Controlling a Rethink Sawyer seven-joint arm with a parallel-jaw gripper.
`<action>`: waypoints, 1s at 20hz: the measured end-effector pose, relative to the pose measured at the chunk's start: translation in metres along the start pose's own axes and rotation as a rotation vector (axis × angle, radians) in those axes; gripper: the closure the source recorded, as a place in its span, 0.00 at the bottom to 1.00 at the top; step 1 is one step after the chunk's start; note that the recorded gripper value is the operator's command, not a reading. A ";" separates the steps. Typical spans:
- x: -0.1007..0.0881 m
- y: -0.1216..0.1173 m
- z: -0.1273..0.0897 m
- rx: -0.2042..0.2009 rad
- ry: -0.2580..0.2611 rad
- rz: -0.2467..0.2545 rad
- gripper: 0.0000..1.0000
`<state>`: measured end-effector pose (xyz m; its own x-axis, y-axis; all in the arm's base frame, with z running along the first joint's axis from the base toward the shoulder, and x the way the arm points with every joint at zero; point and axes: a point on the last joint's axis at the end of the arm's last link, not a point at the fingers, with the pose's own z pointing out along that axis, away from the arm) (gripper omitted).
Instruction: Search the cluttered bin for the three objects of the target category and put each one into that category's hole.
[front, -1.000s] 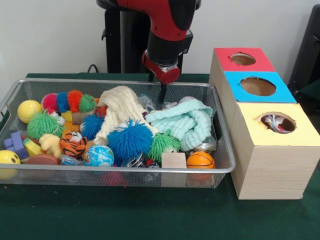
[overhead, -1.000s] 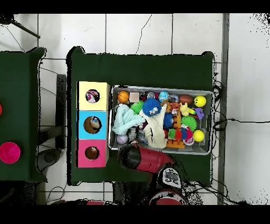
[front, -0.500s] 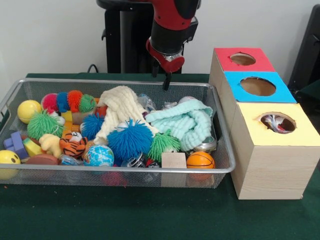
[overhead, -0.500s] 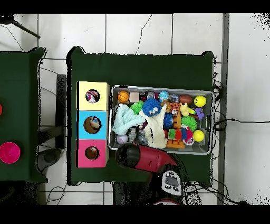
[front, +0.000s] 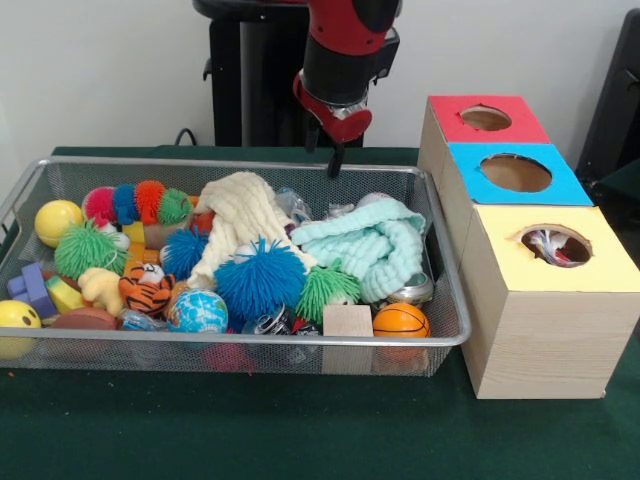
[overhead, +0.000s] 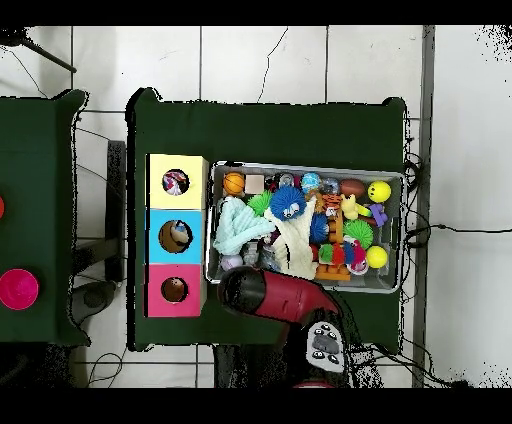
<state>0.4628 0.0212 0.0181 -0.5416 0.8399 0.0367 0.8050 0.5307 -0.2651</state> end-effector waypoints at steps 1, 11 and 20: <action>-0.003 0.003 0.001 -0.002 -0.003 -0.001 0.00; -0.014 0.016 0.006 0.023 0.013 -0.007 0.00; -0.017 0.019 0.007 0.041 0.028 -0.008 0.00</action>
<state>0.4851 0.0164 0.0058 -0.5406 0.8387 0.0663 0.7897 0.5331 -0.3036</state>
